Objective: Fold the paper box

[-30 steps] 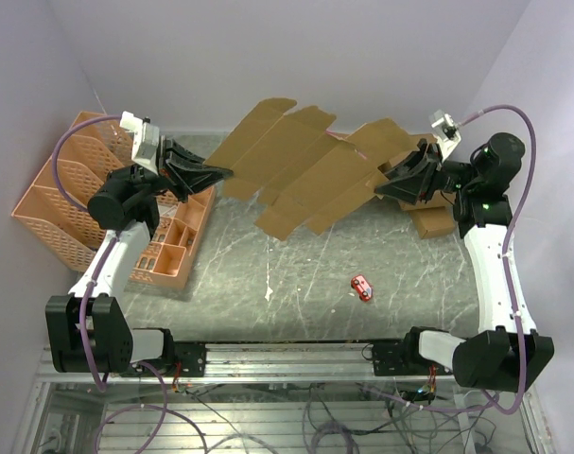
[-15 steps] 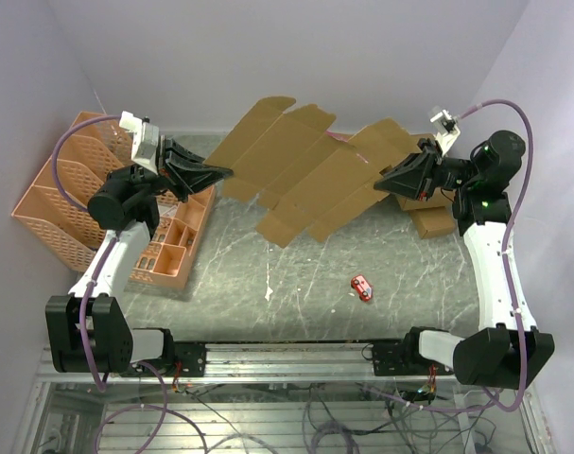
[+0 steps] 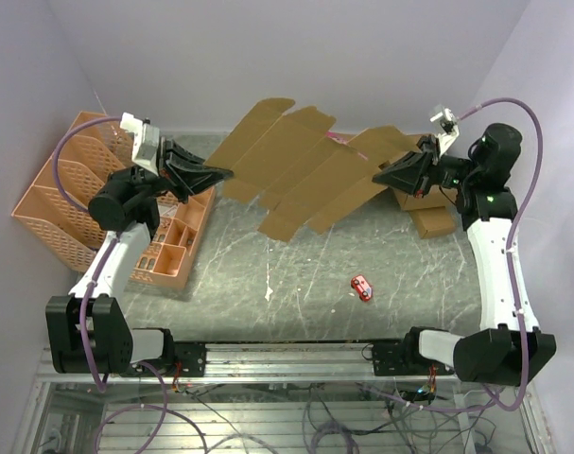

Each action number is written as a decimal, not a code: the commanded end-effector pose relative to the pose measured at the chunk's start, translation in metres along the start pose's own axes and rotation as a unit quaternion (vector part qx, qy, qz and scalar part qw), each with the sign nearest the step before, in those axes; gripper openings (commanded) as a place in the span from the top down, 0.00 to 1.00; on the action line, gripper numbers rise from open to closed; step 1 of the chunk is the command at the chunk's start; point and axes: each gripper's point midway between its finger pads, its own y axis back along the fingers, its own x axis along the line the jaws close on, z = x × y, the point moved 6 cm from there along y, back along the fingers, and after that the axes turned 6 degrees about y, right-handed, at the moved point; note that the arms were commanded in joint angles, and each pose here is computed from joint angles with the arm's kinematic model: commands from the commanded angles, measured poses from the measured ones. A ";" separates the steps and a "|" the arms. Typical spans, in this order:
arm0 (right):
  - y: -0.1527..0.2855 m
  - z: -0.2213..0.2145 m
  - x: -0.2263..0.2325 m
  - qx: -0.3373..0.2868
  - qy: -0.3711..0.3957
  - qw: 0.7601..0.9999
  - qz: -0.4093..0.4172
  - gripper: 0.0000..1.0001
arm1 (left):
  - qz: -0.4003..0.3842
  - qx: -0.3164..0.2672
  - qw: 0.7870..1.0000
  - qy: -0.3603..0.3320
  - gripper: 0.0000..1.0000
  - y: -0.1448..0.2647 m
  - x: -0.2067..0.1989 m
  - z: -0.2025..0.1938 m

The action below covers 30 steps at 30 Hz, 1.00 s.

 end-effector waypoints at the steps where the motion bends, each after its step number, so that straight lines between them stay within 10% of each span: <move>1: 0.004 -0.016 -0.020 0.052 0.069 0.993 -0.081 1.00 | -0.020 -0.024 0.993 -0.113 0.93 0.002 -0.022 0.010; 12: 0.006 -0.058 -0.017 0.038 0.117 0.987 -0.108 1.00 | 0.150 0.021 0.978 -0.141 0.93 0.017 -0.024 -0.018; 22: 0.006 -0.109 -0.027 0.051 0.115 0.987 -0.095 1.00 | 0.127 0.098 0.987 0.009 0.93 0.020 -0.049 -0.059; 30: 0.000 -0.153 -0.048 0.038 0.185 0.978 -0.090 1.00 | 0.166 0.148 0.973 -0.054 0.93 0.028 -0.057 -0.078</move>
